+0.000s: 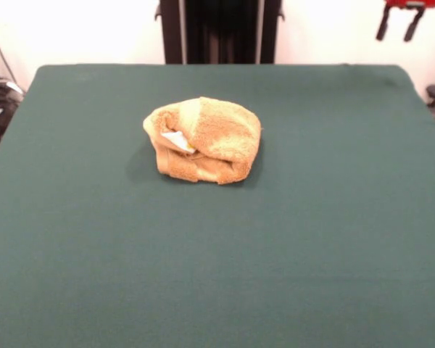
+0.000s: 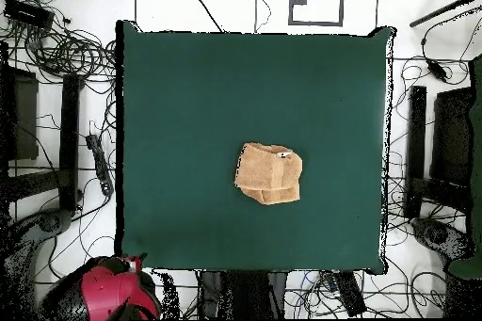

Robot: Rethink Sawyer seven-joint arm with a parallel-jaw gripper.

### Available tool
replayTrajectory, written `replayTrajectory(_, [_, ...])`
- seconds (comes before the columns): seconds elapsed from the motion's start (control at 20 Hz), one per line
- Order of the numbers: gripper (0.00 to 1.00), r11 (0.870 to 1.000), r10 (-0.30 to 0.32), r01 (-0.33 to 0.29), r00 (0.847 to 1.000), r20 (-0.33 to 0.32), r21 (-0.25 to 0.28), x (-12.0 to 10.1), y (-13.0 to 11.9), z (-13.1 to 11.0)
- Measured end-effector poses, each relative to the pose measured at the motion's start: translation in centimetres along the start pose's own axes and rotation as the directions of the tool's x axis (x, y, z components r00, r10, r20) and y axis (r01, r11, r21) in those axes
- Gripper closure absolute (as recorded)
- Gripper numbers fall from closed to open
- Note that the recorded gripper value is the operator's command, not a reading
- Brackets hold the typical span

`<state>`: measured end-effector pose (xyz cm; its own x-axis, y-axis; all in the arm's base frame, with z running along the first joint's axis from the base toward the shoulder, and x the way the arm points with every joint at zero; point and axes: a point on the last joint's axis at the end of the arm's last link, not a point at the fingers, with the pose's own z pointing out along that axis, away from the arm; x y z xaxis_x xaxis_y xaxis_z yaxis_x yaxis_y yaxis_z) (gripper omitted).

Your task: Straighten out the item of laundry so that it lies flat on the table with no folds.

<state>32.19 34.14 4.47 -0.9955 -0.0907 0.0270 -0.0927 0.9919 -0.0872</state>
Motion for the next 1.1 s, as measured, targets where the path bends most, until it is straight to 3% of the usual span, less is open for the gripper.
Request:
replayTrajectory(0.55, [0.00,0.999,0.045,-0.045,0.999,-0.008,0.006,-0.4,-2.0,0.3])
replayTrajectory(1.1, [0.00,0.998,0.060,-0.060,0.998,0.001,-0.001,-1.1,-2.4,-0.1])
